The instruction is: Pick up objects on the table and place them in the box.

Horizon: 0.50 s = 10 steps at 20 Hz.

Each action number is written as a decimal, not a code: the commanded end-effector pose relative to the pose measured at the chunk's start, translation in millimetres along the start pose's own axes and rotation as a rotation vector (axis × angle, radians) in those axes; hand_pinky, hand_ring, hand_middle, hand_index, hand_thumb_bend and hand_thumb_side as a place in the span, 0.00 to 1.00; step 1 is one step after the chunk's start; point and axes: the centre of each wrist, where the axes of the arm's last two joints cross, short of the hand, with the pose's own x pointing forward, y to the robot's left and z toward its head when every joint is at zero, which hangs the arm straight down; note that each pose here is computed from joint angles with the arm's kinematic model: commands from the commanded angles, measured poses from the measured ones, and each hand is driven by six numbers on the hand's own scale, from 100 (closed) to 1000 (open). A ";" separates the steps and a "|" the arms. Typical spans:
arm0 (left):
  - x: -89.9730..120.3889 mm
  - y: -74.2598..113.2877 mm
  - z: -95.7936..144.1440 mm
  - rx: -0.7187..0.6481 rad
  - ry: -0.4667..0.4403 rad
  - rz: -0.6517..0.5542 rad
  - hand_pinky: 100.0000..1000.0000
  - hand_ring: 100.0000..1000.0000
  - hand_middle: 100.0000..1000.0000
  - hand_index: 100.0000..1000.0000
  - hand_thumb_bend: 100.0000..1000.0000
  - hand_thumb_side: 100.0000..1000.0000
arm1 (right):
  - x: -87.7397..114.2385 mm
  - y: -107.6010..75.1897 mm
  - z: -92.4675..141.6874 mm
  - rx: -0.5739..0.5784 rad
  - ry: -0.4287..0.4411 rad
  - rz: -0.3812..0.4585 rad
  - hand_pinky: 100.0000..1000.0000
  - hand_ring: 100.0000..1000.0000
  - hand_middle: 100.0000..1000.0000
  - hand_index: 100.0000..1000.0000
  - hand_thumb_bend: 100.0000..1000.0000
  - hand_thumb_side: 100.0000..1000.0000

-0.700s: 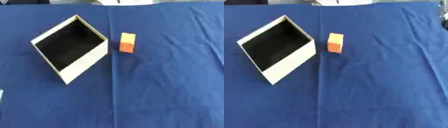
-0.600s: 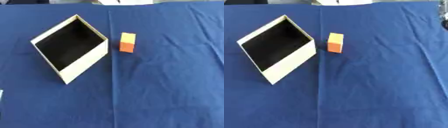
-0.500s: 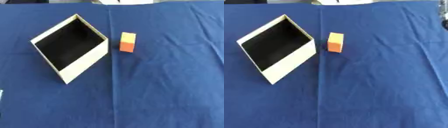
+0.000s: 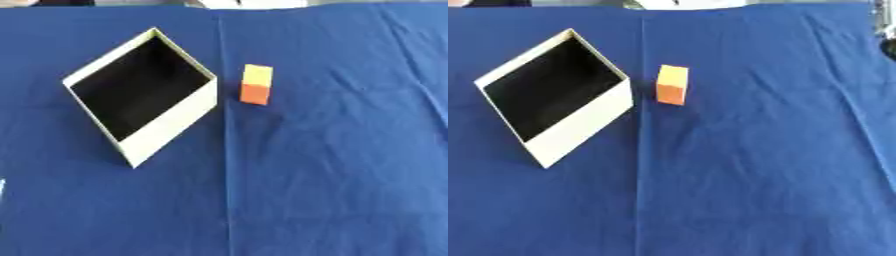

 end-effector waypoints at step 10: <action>6.9 0.5 -7.9 -0.058 -0.032 -0.007 0.35 0.48 0.55 0.66 0.03 0.58 | 19.4 -25.3 -37.8 0.298 -0.069 0.248 0.82 0.81 0.74 0.81 0.00 0.78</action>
